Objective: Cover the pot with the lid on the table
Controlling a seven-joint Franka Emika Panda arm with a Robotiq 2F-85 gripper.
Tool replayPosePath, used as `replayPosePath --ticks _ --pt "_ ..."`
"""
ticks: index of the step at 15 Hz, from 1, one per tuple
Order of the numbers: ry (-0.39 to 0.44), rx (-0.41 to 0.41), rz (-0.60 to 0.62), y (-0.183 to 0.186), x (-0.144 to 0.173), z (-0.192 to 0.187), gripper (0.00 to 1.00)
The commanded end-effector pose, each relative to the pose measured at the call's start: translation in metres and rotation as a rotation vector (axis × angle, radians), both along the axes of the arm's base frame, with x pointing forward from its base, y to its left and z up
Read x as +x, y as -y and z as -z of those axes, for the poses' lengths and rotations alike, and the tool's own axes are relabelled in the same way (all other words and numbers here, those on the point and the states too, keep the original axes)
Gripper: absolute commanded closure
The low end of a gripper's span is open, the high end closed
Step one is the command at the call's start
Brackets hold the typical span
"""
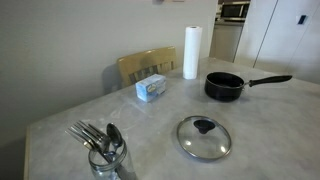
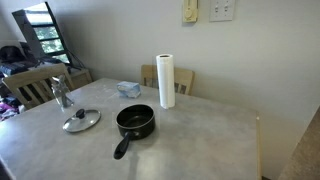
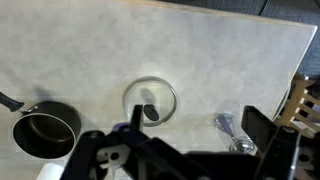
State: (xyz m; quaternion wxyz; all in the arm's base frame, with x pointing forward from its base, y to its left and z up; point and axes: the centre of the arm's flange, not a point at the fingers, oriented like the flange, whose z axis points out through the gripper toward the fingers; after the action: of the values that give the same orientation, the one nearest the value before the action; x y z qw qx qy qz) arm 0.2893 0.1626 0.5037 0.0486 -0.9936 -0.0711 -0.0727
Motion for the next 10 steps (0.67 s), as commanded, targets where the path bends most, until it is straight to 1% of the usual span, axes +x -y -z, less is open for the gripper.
replayPosePath --ticks 1,3,4,6,9,10 --pt "0.002 -0.021 -0.025 -0.001 0.033 0.05 0.0" --pt "0.046 -0.031 -0.055 -0.005 0.049 0.07 0.0" --pt "0.028 -0.011 -0.025 -0.001 0.027 0.047 0.0" --pt "0.033 -0.019 -0.037 -0.003 0.037 0.062 0.0" --pt "0.027 -0.021 -0.041 -0.003 0.039 0.066 0.0" --pt "0.06 -0.035 -0.066 0.0 0.04 0.074 0.0"
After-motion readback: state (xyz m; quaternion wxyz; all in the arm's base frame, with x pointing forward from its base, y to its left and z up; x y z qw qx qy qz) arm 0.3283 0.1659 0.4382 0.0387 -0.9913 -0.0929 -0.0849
